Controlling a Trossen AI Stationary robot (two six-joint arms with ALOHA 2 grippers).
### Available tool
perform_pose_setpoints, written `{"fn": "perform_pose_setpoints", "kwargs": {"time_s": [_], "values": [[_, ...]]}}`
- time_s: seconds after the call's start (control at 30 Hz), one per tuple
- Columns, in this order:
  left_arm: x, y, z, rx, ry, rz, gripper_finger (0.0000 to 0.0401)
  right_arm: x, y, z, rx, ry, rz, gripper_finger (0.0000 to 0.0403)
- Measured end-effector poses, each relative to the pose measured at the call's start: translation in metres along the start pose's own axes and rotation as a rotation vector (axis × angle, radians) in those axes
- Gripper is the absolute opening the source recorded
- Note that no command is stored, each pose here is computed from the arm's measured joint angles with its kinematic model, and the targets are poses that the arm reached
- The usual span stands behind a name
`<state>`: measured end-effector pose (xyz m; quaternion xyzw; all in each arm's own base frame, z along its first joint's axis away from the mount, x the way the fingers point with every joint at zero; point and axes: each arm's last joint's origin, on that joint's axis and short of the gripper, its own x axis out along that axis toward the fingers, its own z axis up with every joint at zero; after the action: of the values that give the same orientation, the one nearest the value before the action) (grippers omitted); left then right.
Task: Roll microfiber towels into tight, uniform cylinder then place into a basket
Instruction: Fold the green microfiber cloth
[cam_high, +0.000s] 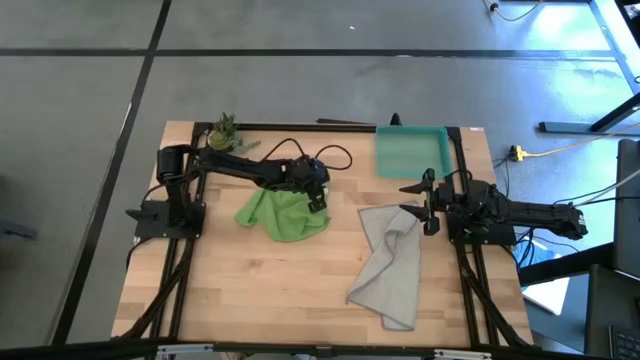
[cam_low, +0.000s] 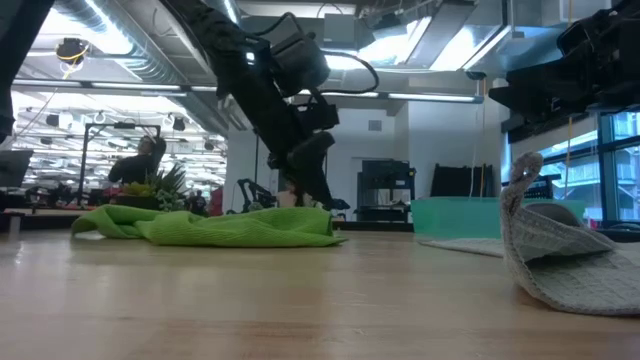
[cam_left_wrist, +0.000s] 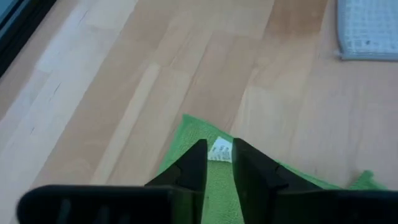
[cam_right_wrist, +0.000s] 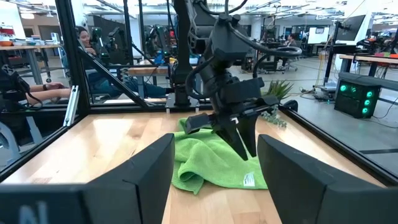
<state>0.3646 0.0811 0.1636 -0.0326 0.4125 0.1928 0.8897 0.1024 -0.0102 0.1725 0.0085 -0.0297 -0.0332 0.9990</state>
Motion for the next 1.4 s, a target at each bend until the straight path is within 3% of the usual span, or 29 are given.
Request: {"fn": "perform_pose_setpoints", "kwargs": {"time_s": [0.17, 0.43, 0.63, 0.9, 1.13, 1.4], "values": [[-0.012, 0.001, 0.003, -0.024, 0.0, 0.004, 0.0083, 0.0, 0.0, 0.0, 0.0, 0.0, 0.0, 0.0232], [-0.085, 0.008, -0.003, -0.169, 0.154, 0.049, 0.0083, 0.0, 0.0, -0.001, 0.002, 0.008, 0.0, 0.0232], [-0.136, -0.006, -0.026, -0.264, 0.309, 0.123, 0.0084, 0.0, 0.0, -0.001, 0.003, 0.014, 0.0, 0.0232], [-0.171, -0.036, -0.061, -0.458, 0.543, 0.24, 0.0084, 0.0, 0.0, -0.002, 0.003, 0.018, 0.0, 0.0232], [-0.18, -0.05, -0.074, -0.578, 0.582, 0.297, 0.0084, 0.0, 0.0, -0.002, 0.003, 0.019, 0.0, 0.0232], [-0.16, -0.047, -0.11, -0.655, 0.692, 0.352, 0.0084, 0.0, 0.0, -0.002, 0.004, 0.02, 0.0, 0.0232]]}}
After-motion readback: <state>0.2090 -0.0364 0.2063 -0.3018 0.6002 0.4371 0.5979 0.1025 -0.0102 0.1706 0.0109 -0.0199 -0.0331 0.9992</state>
